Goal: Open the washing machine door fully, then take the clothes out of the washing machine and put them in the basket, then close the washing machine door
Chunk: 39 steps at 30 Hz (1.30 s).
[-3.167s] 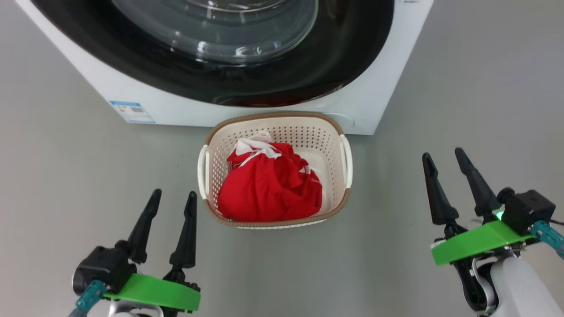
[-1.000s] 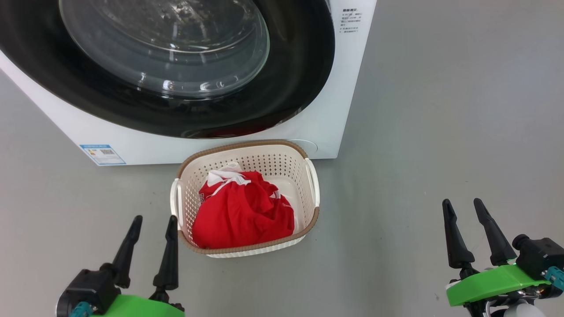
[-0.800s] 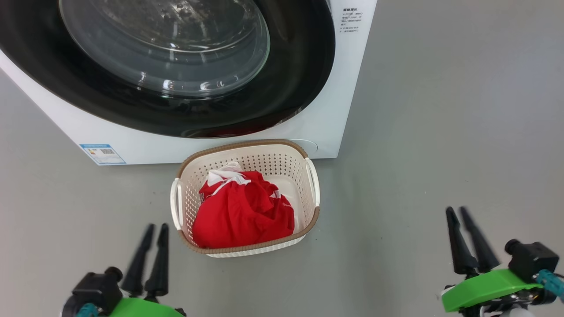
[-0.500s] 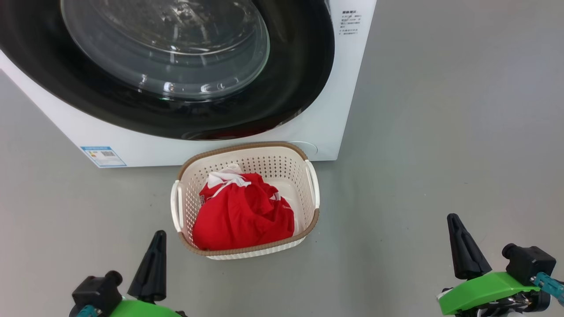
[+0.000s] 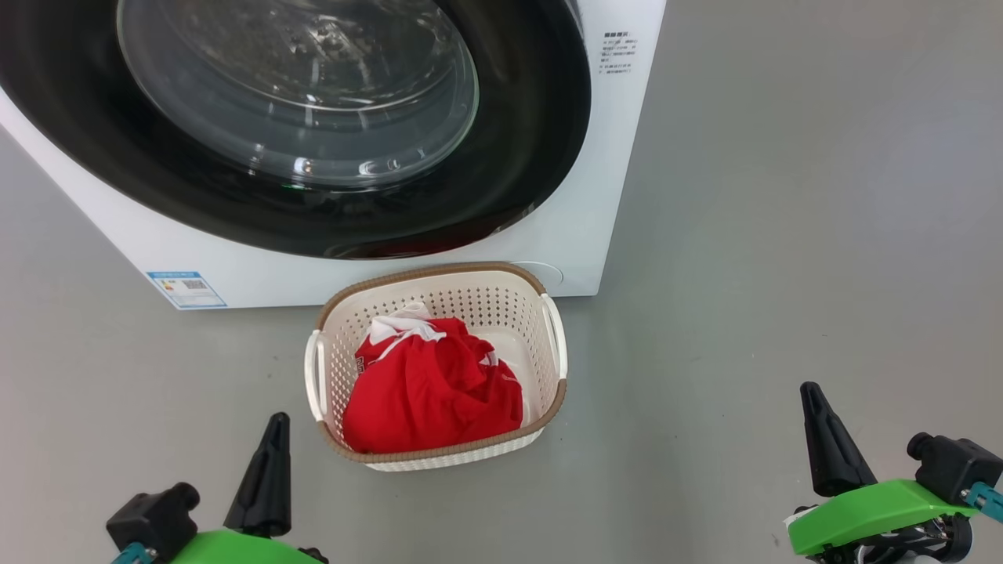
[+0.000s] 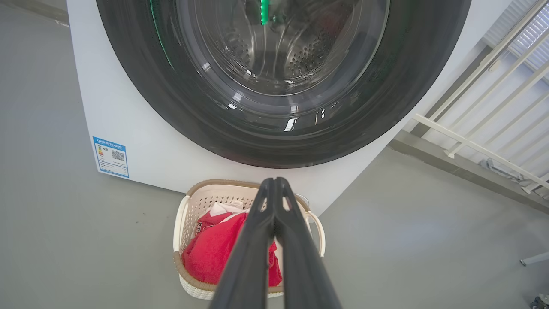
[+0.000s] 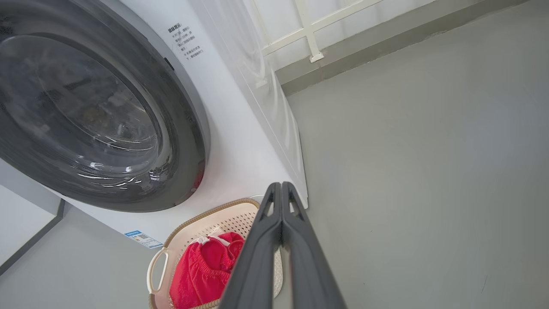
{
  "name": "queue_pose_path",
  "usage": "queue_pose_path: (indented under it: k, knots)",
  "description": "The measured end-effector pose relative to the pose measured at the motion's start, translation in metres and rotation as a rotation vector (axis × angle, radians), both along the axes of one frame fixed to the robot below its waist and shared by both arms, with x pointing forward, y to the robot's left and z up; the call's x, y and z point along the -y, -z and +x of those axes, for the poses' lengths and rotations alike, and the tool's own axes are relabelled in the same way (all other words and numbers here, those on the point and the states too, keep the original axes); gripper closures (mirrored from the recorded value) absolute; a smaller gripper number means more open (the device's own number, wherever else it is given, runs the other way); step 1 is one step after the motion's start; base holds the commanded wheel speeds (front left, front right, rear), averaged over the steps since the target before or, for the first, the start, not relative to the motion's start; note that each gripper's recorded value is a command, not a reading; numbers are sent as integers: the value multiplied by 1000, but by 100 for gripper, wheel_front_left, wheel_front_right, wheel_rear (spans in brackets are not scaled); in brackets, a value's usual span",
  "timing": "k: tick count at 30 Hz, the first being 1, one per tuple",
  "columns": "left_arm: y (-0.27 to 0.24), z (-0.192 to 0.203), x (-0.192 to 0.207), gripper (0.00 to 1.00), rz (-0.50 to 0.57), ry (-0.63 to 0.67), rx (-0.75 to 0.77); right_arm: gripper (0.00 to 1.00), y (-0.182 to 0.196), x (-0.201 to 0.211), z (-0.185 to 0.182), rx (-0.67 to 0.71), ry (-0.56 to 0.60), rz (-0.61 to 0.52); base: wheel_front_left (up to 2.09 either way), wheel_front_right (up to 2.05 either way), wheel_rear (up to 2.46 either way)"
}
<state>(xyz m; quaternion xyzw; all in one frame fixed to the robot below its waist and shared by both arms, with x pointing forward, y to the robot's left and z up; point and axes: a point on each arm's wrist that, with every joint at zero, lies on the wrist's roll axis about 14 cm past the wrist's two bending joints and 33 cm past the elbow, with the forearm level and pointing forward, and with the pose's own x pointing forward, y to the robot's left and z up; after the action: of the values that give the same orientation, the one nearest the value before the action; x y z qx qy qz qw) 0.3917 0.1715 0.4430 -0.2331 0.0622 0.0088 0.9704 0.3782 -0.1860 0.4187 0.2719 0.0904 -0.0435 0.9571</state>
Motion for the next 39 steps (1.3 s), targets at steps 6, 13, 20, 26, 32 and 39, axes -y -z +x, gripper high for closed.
queue_pose_path:
  k: [6,13,20,26,32,39]
  knots:
    - [-2,0,-2,100,-62,-17,0,100,-2,2,0,1,19,55,0,0,0]
    - [-4,-1,-4,100,-136,-35,-3,100,-5,4,-1,3,39,120,0,0,0]
    - [-6,-1,-6,100,-205,-50,-5,100,-7,5,-1,5,58,188,0,0,0]
    - [-8,-1,-8,100,-255,-60,-2,100,-9,6,-2,9,69,232,0,0,0]
    - [-10,-2,-8,100,-327,-69,-7,100,-13,8,-2,14,84,298,0,0,0]
    - [-13,-2,-9,100,-397,-80,-5,100,-16,9,-2,20,98,368,0,0,0]
